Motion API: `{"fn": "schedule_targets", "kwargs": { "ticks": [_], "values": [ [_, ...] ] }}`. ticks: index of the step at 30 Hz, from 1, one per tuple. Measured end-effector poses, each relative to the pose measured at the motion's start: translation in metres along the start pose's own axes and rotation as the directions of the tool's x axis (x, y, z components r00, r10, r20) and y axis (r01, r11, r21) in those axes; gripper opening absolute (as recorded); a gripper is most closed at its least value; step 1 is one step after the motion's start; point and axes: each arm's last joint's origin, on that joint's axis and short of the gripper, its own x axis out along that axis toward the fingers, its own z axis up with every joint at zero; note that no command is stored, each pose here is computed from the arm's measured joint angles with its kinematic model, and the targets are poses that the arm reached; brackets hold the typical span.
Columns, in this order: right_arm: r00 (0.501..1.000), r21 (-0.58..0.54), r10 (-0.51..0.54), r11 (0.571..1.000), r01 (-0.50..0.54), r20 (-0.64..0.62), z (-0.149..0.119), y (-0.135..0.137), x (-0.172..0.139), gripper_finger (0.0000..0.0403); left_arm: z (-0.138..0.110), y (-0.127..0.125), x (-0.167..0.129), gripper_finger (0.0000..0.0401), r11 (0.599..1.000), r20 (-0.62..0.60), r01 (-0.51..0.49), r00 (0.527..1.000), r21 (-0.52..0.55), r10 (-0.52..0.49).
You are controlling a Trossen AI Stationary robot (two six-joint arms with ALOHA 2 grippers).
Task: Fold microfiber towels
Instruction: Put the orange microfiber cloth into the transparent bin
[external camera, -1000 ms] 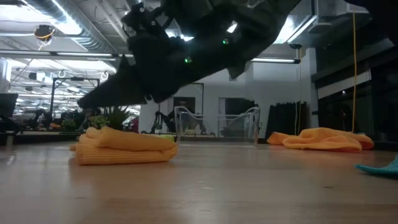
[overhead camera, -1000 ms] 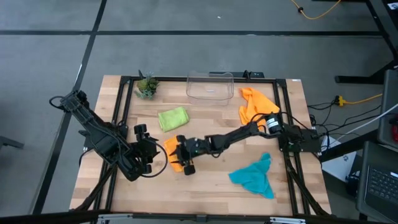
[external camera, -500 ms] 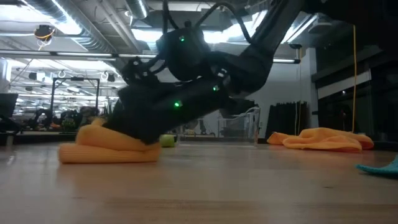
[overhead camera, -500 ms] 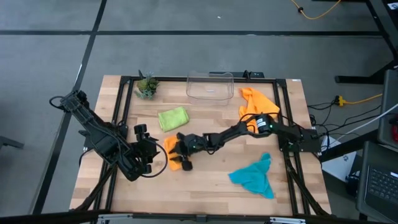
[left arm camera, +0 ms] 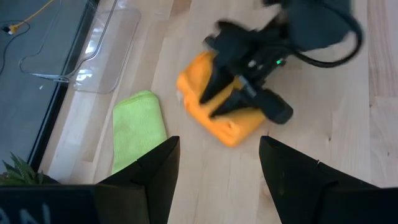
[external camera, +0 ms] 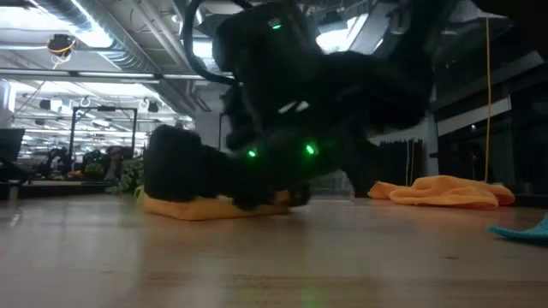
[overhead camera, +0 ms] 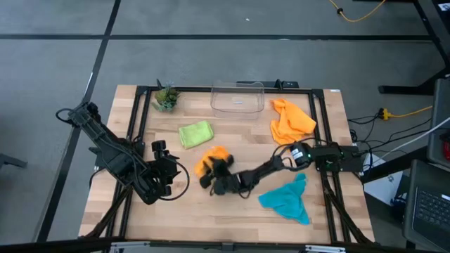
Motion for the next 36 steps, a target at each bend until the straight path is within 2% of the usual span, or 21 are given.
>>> {"fn": "schedule_targets", "kwargs": {
  "ticks": [2,4,8,11,13,15,17,19,22,24,26,29,34,36],
  "values": [
    [0.995,0.032,-0.054,0.998,0.052,0.081,-0.001,0.005,-0.013,0.0154,0.000,0.000,0.000,0.0213,1.000,0.000,0.000,1.000,0.000,0.000],
    [0.989,0.022,-0.064,0.998,0.061,0.135,0.004,0.013,-0.025,0.0155,0.000,0.000,0.000,0.0213,1.000,0.000,0.000,1.000,0.000,0.000],
    [0.983,-0.057,0.005,0.998,0.005,0.181,0.031,0.030,-0.042,0.0155,0.000,0.000,0.000,0.0213,1.000,0.000,0.000,1.000,-0.001,0.000],
    [0.978,-0.218,0.103,0.974,-0.062,0.182,0.058,0.039,-0.049,0.0155,0.000,0.000,0.000,0.0213,1.000,0.000,0.000,1.000,-0.001,0.000],
    [0.962,-0.361,0.225,0.919,-0.156,0.157,0.080,0.044,-0.054,0.0155,0.000,0.000,0.000,0.0213,1.000,0.000,0.000,1.000,-0.001,0.000],
    [0.936,-0.477,0.335,0.843,-0.248,0.106,0.102,0.046,-0.059,0.0155,0.000,0.000,0.000,0.0213,1.000,0.000,0.000,1.000,-0.004,0.000],
    [0.918,-0.536,0.396,0.779,-0.325,0.019,0.123,0.043,-0.063,0.0155,0.000,0.000,0.000,0.0213,1.000,-0.001,0.002,1.000,-0.007,-0.002],
    [0.923,-0.529,0.375,0.768,-0.360,-0.084,0.142,0.031,-0.064,0.0155,0.000,0.000,0.000,0.0213,1.000,-0.004,0.004,1.000,-0.008,-0.004],
    [0.918,-0.482,0.271,0.788,-0.384,-0.290,0.168,0.000,-0.062,0.0155,0.000,0.000,0.000,0.0213,1.000,-0.005,0.006,1.000,-0.008,-0.006],
    [0.855,-0.421,0.226,0.794,-0.439,-0.467,0.178,-0.023,-0.060,0.0155,0.000,0.000,0.000,0.0213,1.000,-0.005,0.006,1.000,-0.007,-0.006],
    [0.763,-0.361,0.199,0.790,-0.496,-0.615,0.181,-0.040,-0.059,0.0155,0.000,0.000,0.000,0.0213,1.000,-0.005,0.006,1.000,-0.007,-0.006],
    [0.665,-0.332,0.191,0.748,-0.575,-0.722,0.178,-0.051,-0.053,0.0155,0.000,0.000,0.000,0.0213,1.000,-0.005,0.005,1.000,-0.006,-0.005],
    [0.572,-0.369,0.244,0.558,-0.743,-0.783,0.161,-0.046,-0.044,0.0155,0.000,0.000,0.000,0.0213,1.000,-0.005,0.005,1.000,-0.007,-0.005],
    [0.566,-0.391,0.262,0.501,-0.772,-0.782,0.157,-0.043,-0.042,0.0155,0.000,0.000,0.000,0.0213,1.000,-0.004,0.006,1.000,-0.007,-0.006]
  ]
}}
